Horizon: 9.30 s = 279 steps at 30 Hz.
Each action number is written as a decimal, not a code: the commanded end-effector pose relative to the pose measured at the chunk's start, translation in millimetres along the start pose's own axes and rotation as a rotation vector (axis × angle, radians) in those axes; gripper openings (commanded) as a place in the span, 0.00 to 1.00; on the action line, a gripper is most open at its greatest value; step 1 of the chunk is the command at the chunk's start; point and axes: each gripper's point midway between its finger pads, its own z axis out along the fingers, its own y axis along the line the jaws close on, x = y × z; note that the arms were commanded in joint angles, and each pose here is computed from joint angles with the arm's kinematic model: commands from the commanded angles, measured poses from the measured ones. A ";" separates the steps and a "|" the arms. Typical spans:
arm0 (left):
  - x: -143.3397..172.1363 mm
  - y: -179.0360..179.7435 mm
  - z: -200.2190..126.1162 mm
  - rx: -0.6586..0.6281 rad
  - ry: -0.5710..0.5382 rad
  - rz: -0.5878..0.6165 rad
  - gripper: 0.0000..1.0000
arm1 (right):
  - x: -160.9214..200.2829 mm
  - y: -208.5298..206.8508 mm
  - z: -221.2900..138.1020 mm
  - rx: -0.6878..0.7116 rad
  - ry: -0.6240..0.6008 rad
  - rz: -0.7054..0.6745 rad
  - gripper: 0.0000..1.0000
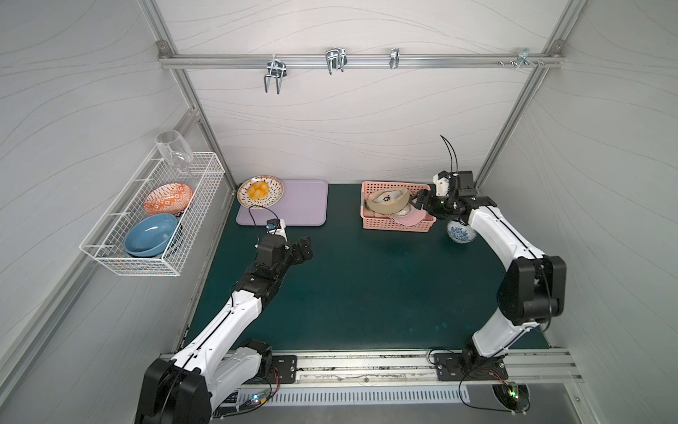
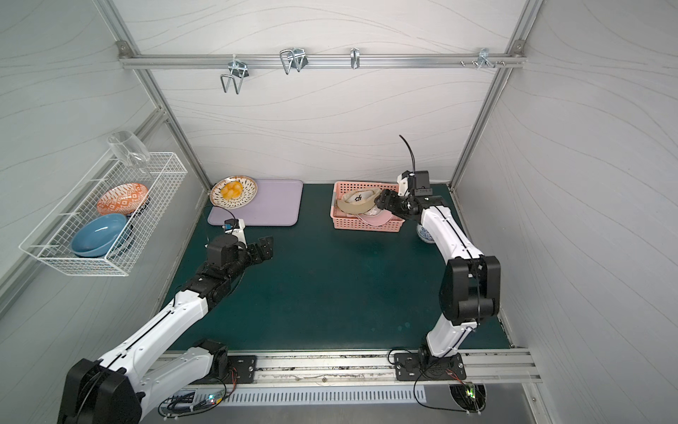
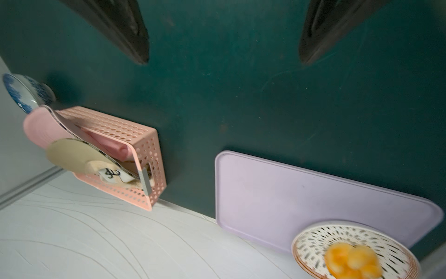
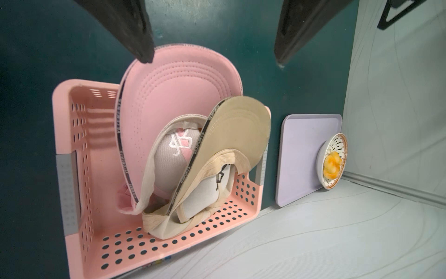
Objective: Turn the baseball cap inside out
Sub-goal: Pick up the baseball cap from the basket, then turn over the baseball cap.
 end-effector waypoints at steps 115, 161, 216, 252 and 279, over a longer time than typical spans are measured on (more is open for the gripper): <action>3.2 -169.3 -50.9 0.329 0.048 0.392 0.00 | 189.1 170.6 -57.0 -0.458 0.213 -0.531 0.57; 45.6 -145.8 -44.5 0.373 0.103 0.287 0.00 | 292.2 97.6 108.4 -0.309 0.474 -0.232 0.39; 39.4 -92.6 -9.0 0.428 0.275 -0.154 0.00 | 223.9 97.1 -23.5 -0.101 0.195 -0.555 0.54; 54.8 -79.6 5.9 0.328 0.283 -0.108 0.00 | 330.1 83.7 52.4 -0.108 0.546 -0.688 0.61; 79.9 -67.8 21.1 0.286 0.349 -0.117 0.00 | 334.6 75.9 84.2 -0.060 0.496 -0.670 0.00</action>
